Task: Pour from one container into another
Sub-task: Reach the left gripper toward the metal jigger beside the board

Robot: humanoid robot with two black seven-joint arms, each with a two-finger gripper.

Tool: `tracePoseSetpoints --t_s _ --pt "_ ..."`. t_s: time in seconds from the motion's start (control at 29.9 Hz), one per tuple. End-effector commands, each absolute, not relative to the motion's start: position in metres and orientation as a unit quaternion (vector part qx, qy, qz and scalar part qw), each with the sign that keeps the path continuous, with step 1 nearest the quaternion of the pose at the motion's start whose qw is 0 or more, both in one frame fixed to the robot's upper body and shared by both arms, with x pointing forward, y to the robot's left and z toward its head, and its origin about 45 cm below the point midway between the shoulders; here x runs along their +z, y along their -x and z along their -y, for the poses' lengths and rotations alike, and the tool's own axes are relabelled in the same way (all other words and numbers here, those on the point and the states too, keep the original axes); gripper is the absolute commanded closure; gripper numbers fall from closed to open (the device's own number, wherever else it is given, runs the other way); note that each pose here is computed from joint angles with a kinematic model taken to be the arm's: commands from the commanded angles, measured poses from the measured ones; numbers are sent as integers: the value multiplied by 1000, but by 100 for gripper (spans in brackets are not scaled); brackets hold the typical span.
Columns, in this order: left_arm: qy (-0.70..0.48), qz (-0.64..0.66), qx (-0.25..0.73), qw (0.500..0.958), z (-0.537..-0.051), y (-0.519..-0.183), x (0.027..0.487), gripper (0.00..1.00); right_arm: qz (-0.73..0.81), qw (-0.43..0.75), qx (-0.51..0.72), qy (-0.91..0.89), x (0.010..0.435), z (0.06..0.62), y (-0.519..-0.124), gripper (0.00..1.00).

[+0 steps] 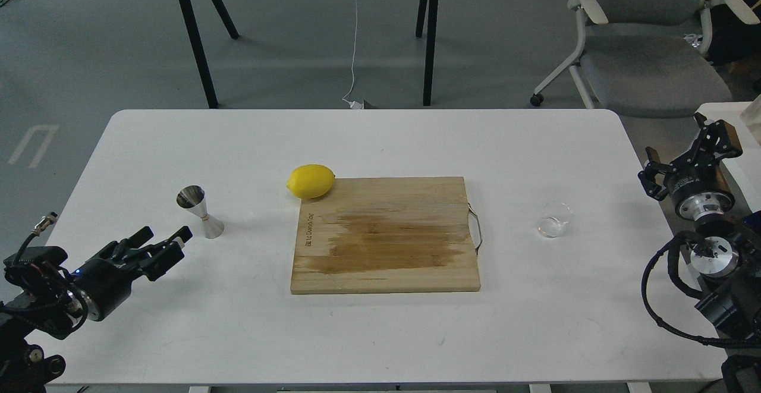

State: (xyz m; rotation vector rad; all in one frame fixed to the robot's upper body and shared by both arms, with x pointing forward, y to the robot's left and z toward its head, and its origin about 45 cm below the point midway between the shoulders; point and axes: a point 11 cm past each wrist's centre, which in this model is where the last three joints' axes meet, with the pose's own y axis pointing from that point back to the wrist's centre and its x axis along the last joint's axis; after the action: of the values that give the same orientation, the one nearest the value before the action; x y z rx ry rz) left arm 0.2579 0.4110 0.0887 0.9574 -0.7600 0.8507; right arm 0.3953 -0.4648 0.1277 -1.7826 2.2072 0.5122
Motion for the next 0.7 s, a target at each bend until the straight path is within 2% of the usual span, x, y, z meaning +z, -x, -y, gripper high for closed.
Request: tracePoseSetpoints --t_s 0.0,0.5,0.67 --pt "-432 342 391 737 -407 -259 85 0 -760 127 177 613 127 465 -394 0" --pt "-435 341 405 728 -406 -268 78 1 -761 128 177 612 126 466 -393 0" --pt "-424 349 412 727 -392 -286 76 1 -760 128 177 612 126 466 -393 0"
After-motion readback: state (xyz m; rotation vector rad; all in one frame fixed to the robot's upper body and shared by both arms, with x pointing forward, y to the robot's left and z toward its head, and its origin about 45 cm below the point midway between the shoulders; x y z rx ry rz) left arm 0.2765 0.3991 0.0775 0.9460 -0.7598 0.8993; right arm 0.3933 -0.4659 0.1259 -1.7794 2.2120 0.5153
